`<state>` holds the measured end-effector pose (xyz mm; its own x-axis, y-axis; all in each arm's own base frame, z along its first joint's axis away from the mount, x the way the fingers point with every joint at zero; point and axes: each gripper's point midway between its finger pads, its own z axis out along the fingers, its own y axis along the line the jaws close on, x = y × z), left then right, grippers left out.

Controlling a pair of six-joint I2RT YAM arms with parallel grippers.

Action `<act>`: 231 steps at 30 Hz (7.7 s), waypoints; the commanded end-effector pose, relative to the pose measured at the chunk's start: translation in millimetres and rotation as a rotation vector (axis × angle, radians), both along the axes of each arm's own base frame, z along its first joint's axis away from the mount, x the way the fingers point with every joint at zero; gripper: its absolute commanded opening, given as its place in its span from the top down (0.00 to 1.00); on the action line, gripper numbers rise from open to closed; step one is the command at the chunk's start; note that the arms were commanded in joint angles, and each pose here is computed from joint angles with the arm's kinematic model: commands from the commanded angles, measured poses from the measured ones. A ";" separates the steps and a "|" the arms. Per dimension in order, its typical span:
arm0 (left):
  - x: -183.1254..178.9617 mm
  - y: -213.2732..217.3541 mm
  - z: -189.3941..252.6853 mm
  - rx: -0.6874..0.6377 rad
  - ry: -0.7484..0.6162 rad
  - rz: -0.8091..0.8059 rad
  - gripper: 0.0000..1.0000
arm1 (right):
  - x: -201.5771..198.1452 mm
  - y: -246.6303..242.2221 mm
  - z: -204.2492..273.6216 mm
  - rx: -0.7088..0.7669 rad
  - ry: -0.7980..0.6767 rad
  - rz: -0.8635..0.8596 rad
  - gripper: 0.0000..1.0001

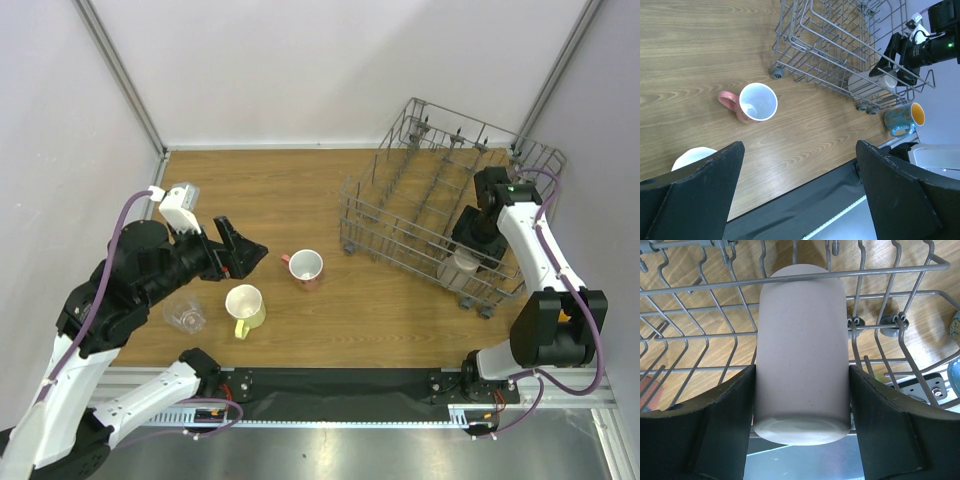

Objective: Load the cups into the dish rack

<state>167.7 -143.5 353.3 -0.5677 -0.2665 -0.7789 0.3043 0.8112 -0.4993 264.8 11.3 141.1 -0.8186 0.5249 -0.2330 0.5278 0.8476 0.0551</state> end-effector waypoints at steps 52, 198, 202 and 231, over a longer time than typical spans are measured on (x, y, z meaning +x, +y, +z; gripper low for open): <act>19.6 46.7 -108.5 0.397 0.569 0.456 0.25 | -34.5 176.3 250.9 0.545 -0.648 0.542 0.23; -31.8 -38.0 89.8 -1.045 0.107 -0.326 1.00 | -94.7 362.6 294.0 1.255 -0.652 1.177 0.11; -31.0 -38.2 87.4 -1.047 0.114 -0.323 1.00 | -96.6 365.7 298.2 1.277 -0.658 1.185 0.12; -6.7 -42.1 16.1 -0.934 0.363 -0.137 0.00 | -48.7 345.8 272.7 1.072 -0.682 1.058 1.00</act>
<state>161.6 -185.1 379.6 -0.7968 -0.6011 -0.0612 0.0853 -0.0116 -0.9963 198.8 370.6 391.9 -0.8446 -0.0852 -0.5286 -0.5346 0.1882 0.8239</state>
